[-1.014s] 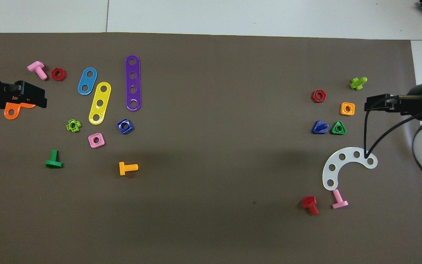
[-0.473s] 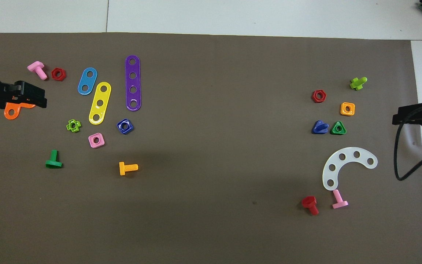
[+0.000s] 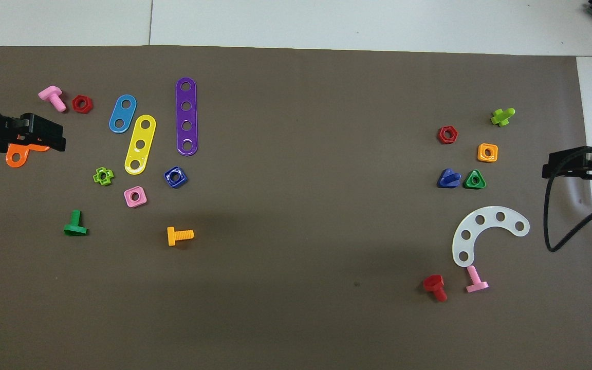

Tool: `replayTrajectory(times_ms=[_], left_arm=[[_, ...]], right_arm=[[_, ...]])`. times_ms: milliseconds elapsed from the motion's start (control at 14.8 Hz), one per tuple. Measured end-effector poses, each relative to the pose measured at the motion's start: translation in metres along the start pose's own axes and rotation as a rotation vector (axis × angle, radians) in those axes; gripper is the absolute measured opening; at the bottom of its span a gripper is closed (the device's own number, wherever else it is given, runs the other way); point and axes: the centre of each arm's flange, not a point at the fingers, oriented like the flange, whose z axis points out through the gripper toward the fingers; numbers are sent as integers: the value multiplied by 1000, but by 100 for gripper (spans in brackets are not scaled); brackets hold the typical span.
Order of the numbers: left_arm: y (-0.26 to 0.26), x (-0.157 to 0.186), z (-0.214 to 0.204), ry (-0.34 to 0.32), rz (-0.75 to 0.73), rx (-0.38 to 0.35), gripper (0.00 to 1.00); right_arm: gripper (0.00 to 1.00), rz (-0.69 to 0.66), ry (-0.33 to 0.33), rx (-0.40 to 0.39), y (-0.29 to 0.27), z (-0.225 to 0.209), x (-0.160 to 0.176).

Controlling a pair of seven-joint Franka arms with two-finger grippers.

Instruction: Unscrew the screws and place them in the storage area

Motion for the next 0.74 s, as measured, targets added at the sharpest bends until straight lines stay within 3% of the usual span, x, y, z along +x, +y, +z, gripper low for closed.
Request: replayTrajectory(times_ms=[743], left_arm=[[0,0,0,0,0,0,100]], right_arm=[[100,-10,-27,-28,-11,-14,2]])
